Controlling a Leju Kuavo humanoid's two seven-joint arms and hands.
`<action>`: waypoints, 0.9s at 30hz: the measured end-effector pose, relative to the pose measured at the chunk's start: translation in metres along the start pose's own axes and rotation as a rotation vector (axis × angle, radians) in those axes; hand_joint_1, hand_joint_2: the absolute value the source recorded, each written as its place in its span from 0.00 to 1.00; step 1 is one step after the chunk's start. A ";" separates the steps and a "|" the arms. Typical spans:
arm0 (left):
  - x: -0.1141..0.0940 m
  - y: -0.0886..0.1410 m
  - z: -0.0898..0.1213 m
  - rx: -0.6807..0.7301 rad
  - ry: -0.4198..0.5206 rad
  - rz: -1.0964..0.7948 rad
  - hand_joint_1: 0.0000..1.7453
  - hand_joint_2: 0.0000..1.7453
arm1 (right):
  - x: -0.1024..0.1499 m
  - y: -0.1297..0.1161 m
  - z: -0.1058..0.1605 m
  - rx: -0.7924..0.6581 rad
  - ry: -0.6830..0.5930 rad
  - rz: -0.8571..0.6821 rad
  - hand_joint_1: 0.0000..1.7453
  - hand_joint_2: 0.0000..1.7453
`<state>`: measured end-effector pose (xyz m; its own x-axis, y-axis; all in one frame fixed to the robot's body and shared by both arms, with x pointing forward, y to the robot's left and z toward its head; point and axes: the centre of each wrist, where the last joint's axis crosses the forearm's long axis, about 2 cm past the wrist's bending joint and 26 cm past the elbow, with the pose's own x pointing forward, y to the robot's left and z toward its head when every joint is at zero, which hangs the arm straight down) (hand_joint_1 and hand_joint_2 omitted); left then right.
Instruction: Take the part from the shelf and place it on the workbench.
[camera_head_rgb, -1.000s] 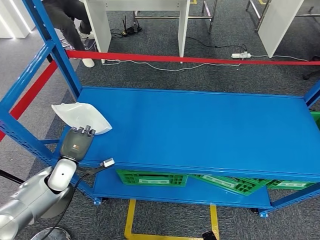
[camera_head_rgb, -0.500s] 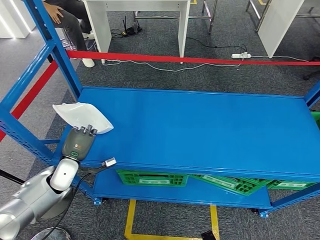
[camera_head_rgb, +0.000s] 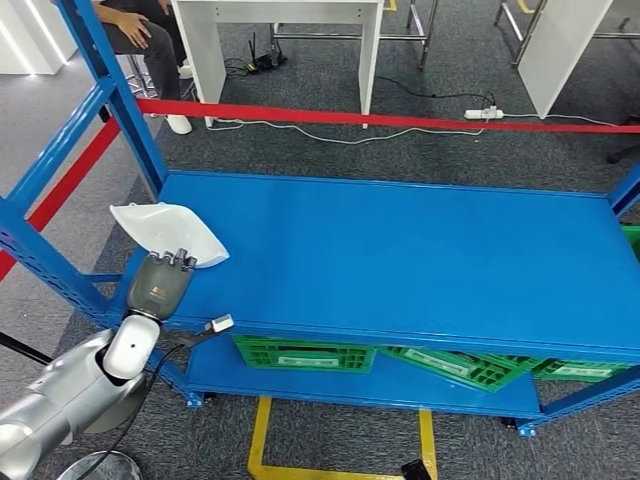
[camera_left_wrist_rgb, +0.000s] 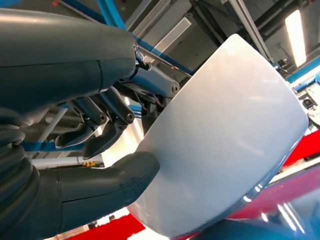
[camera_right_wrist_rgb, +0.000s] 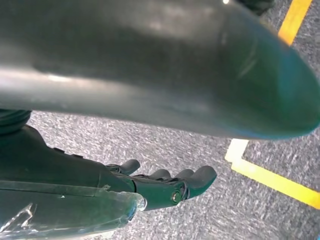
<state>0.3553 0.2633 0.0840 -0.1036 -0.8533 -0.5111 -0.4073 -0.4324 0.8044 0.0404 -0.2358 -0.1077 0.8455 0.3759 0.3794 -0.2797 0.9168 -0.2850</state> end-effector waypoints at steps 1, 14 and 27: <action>-0.001 0.000 -0.001 0.001 0.000 -0.002 1.00 1.00 | 0.001 0.000 0.000 0.000 -0.002 -0.001 0.00 0.00; 0.000 0.000 0.000 0.010 -0.016 -0.009 1.00 1.00 | 0.002 0.002 0.000 0.004 -0.006 -0.005 0.00 0.00; 0.003 0.002 -0.003 0.019 -0.025 -0.007 1.00 1.00 | 0.002 0.002 0.000 0.004 -0.005 -0.006 0.00 0.00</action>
<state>0.3563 0.2590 0.0853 -0.1233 -0.8424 -0.5246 -0.4250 -0.4329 0.7950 0.0415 -0.2332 -0.1073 0.8449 0.3709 0.3853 -0.2766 0.9197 -0.2788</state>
